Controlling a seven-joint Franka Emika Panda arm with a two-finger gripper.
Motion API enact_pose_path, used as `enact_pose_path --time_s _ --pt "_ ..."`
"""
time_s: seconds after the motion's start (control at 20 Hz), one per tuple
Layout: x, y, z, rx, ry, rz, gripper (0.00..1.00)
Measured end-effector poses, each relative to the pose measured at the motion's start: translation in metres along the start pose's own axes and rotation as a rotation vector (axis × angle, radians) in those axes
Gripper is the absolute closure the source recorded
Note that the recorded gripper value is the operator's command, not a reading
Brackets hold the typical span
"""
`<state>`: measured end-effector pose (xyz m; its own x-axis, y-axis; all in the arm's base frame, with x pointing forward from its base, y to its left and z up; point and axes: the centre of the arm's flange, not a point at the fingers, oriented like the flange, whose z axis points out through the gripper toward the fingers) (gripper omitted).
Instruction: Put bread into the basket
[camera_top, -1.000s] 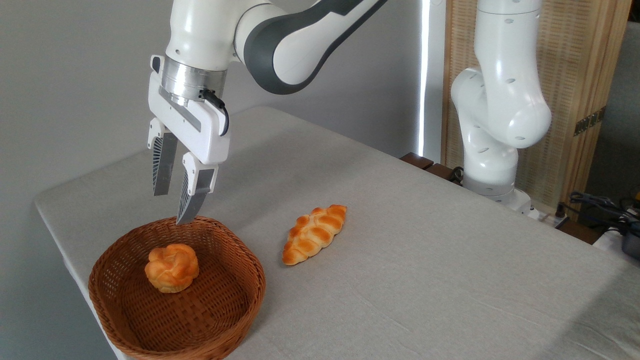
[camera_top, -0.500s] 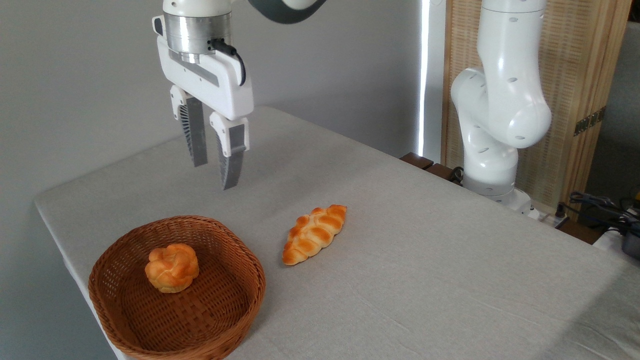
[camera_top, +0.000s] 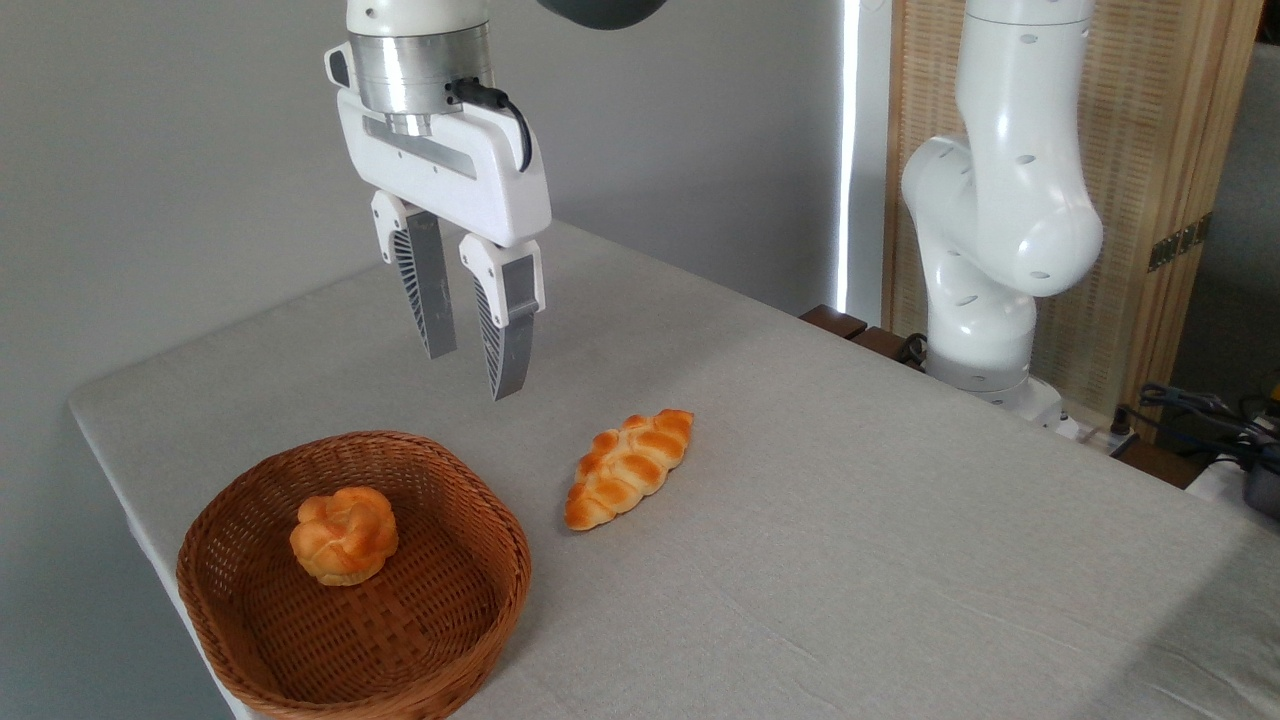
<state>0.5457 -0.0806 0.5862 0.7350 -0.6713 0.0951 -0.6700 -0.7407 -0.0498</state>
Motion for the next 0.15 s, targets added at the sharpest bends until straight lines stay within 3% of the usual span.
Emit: enact_pose_path --time_s 0.15 --pt "-0.0104 -0.0127 -0.0045 0.004 0.007 0.054 0.0"
